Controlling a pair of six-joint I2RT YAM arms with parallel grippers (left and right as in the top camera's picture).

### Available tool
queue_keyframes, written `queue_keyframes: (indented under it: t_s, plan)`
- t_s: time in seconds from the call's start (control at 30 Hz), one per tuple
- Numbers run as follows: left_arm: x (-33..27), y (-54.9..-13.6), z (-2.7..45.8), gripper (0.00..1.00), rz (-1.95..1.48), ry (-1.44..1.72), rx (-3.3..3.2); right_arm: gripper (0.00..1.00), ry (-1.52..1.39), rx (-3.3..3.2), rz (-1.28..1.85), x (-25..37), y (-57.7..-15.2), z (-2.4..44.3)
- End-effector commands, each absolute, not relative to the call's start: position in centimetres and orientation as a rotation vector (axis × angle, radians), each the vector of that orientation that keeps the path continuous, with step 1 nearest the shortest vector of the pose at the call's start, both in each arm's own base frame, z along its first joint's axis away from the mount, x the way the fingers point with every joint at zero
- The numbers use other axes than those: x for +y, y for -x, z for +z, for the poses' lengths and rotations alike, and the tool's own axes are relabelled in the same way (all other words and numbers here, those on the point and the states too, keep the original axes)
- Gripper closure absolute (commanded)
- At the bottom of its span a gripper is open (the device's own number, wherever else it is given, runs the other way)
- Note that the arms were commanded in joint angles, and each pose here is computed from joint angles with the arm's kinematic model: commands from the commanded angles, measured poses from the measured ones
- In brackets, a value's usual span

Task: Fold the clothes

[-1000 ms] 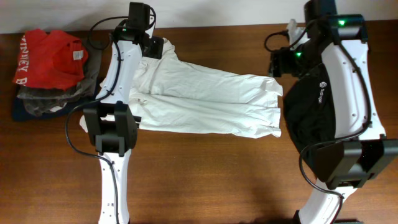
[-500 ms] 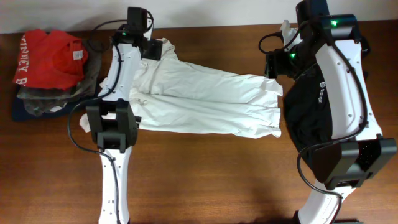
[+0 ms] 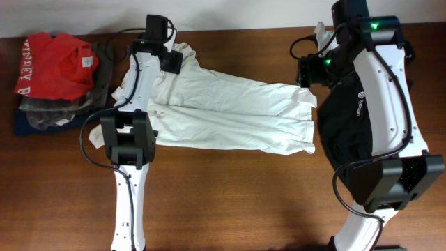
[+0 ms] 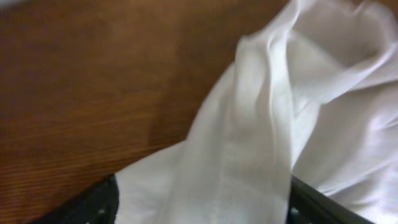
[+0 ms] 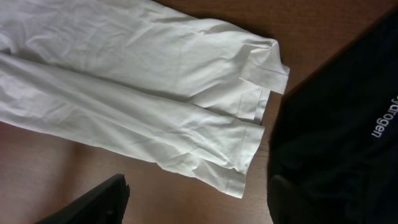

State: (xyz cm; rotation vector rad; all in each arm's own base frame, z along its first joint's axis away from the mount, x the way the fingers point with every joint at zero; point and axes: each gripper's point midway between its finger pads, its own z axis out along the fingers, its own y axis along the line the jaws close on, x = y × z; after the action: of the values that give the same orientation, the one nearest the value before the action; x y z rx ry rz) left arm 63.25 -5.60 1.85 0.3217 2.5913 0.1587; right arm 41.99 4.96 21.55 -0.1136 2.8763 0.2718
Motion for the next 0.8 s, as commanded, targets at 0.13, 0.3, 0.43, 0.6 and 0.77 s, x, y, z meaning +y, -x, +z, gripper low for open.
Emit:
queue_keyframes:
  t_s: [0.13, 0.3, 0.43, 0.6, 0.77]
  plan:
    - [-5.5, -63.4, 0.3, 0.61, 0.167, -0.346, 2.603, 0.24, 0.129, 2.842, 0.251, 5.0, -42.7, 22.1]
    - [-4.9, -63.8, 1.2, 0.63, 0.218, -0.328, 2.583, 0.24, 0.131, 2.828, 0.25, 5.0, -43.0, 22.2]
    - [-5.0, -64.3, 3.2, 0.63, 0.221, -0.322, 2.555, 0.24, 0.131, 2.819, 0.249, 5.0, -43.4, 22.0]
    - [-5.3, -64.8, 6.4, 0.63, 0.216, -0.317, 2.511, 0.24, 0.131, 2.826, 0.25, 5.0, -43.5, 21.6]
    - [-5.6, -64.5, 6.9, 0.84, 0.215, -0.325, 2.519, 0.24, 0.131, 2.829, 0.25, 5.0, -43.5, 21.6]
